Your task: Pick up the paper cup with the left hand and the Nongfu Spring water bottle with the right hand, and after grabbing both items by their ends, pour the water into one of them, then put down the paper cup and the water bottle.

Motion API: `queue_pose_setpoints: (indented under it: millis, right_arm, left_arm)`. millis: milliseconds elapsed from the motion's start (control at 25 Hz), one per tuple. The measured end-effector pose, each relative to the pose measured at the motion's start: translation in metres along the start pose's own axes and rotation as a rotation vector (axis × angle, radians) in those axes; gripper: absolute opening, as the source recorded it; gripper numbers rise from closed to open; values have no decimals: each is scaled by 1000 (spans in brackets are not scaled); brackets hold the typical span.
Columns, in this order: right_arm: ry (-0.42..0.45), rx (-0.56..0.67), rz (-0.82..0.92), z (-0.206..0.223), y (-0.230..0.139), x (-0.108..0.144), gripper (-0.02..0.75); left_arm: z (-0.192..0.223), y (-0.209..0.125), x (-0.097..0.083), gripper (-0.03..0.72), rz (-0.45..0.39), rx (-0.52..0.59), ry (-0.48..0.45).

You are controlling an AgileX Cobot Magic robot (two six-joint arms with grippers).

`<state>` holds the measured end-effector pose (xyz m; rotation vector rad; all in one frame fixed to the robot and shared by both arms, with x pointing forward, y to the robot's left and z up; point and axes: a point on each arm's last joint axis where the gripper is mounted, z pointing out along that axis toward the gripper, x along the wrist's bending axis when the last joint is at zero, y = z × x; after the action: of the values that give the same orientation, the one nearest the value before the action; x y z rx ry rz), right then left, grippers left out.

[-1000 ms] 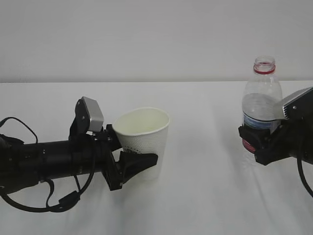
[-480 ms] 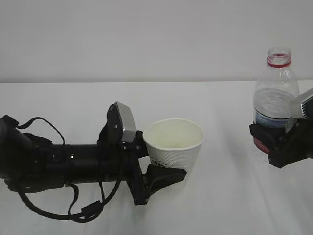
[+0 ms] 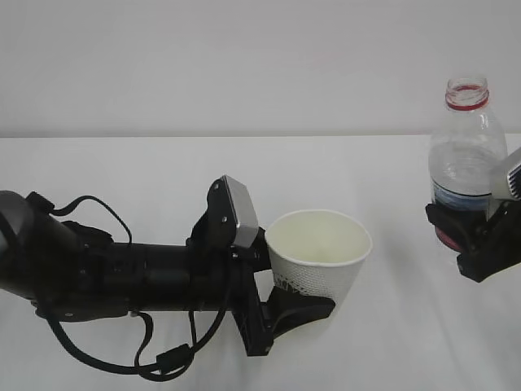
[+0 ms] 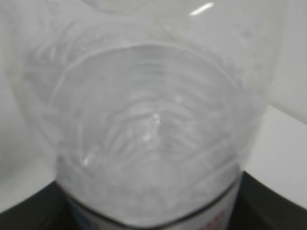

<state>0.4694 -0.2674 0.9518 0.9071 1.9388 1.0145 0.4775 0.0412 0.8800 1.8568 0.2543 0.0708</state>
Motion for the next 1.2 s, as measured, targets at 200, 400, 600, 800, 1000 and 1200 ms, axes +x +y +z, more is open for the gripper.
queue_pose_setpoints:
  millis: [200,400,600,800,1000,1200]
  right_arm:
    - [1,9,-60,0,-1,0,484]
    - [-2,11,-145,0,-1,0,484]
    - [-19,13,-204,0,-1,-2,484]
    - [-43,16,-251,0,-1,-4,484]
    - [-49,9,-326,0,0,-4,484]
    - [-54,8,-362,0,0,-5,484]
  left_arm:
    - [6,2,-7,537,14,10,-20]
    - [15,15,-5,537,51,-28,-27]
    - [19,20,0,537,69,-22,-12]
    - [20,18,1,537,71,7,2]
    - [20,17,2,537,70,14,5]
    - [20,17,2,536,70,14,5]
